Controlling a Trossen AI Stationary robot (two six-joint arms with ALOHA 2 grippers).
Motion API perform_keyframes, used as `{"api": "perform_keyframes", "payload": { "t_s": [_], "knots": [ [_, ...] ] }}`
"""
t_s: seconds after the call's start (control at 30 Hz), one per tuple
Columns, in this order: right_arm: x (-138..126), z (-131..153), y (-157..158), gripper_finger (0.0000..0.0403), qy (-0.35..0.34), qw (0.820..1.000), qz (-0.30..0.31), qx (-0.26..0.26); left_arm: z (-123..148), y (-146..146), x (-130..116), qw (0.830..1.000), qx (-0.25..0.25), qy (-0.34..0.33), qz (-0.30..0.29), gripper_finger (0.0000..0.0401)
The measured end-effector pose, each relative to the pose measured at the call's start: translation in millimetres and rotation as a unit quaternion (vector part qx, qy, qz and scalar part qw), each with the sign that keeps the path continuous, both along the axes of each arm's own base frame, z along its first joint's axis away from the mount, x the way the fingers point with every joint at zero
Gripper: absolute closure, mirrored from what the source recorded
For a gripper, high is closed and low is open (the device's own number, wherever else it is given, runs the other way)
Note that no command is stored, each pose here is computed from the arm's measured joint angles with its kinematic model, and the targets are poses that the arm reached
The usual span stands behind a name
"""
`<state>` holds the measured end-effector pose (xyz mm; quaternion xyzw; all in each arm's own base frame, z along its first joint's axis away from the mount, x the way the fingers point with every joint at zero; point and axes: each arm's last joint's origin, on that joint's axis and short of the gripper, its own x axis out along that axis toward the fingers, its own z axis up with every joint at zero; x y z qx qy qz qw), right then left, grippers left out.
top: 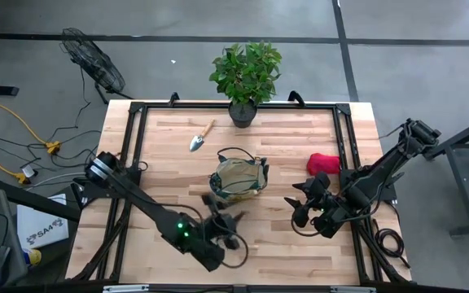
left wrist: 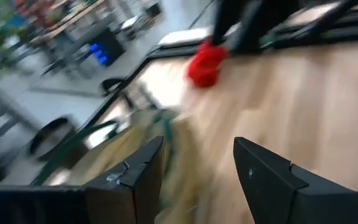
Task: Pick & Place Garden tools in Gardening bag
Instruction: Put the brown trowel into the gardening bag
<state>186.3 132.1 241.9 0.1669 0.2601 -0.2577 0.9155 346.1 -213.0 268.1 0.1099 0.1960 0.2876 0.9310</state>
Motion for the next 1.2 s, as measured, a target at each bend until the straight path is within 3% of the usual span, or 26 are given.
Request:
{"api": "perform_keyframes", "payload": {
  "t_s": [0.4, 0.6, 0.97, 1.2],
  "knots": [
    [0, 0, 0, 0.0144, -0.003, 1.0, -0.002, 0.004, 18, 54, -64, 0.987, -0.017, 0.008, 0.162, 0.0215],
    [1, 1, 1, 0.0144, -0.007, 1.0, -0.003, 0.008, 22, 82, -73, 0.972, -0.022, 0.029, 0.233, 0.0215],
    [1, 0, 2, 0.0144, 0.001, 1.0, 0.008, 0.029, 15, 130, -62, 0.951, 0.0, 0.086, 0.296, 0.0215],
    [1, 0, 2, 0.0144, 0.003, 0.999, 0.009, 0.03, 16, 176, -97, 0.93, -0.016, 0.082, 0.359, 0.0215]
  ]
}}
